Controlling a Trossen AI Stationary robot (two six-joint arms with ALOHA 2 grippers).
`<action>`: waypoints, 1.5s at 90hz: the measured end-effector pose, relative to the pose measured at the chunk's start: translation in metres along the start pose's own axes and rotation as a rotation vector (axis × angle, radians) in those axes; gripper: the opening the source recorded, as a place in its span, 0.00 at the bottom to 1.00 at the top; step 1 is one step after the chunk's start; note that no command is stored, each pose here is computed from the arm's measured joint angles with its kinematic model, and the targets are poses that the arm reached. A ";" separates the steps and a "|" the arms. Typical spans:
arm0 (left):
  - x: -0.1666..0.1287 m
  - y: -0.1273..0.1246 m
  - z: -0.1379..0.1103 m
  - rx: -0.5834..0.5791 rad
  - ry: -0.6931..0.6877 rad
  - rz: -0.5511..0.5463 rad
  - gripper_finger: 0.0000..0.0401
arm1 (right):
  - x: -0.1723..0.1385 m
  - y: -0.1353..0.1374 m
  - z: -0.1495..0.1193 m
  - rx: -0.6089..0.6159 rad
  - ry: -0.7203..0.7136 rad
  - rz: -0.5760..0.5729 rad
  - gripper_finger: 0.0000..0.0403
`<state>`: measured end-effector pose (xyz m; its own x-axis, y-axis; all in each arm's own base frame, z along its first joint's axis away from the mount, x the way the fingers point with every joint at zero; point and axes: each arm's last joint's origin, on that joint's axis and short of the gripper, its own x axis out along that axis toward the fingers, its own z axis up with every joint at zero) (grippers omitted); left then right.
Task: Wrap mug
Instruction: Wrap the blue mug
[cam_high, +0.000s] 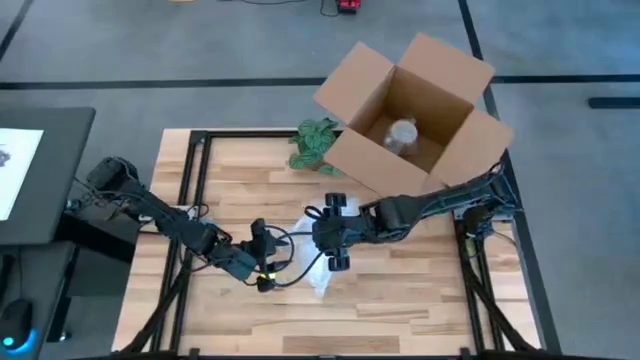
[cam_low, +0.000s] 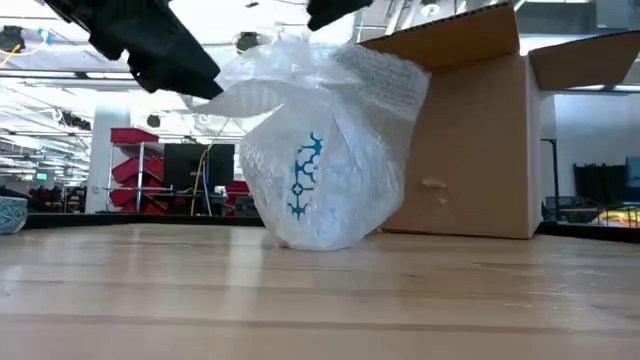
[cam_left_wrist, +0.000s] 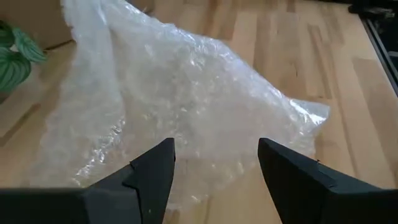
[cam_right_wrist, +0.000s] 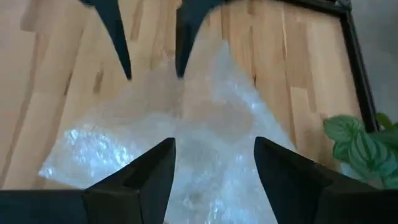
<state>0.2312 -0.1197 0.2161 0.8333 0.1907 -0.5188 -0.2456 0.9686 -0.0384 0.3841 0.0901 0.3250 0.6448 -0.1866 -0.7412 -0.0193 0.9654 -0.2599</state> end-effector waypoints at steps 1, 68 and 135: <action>0.000 0.000 0.000 0.000 0.001 0.000 0.53 | 0.000 0.000 -0.001 0.002 0.005 0.000 0.52; -0.006 -0.007 -0.010 -0.046 0.155 -0.150 0.53 | 0.076 -0.059 -0.022 0.223 0.076 -0.070 0.32; -0.044 -0.027 -0.003 0.002 0.019 -0.305 0.53 | 0.030 -0.031 0.005 0.242 0.065 0.166 0.24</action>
<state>0.1999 -0.1542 0.2376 0.8590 -0.1123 -0.4995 0.0156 0.9809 -0.1937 0.4075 0.0559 0.3140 0.5973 -0.0266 -0.8016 0.0675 0.9976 0.0172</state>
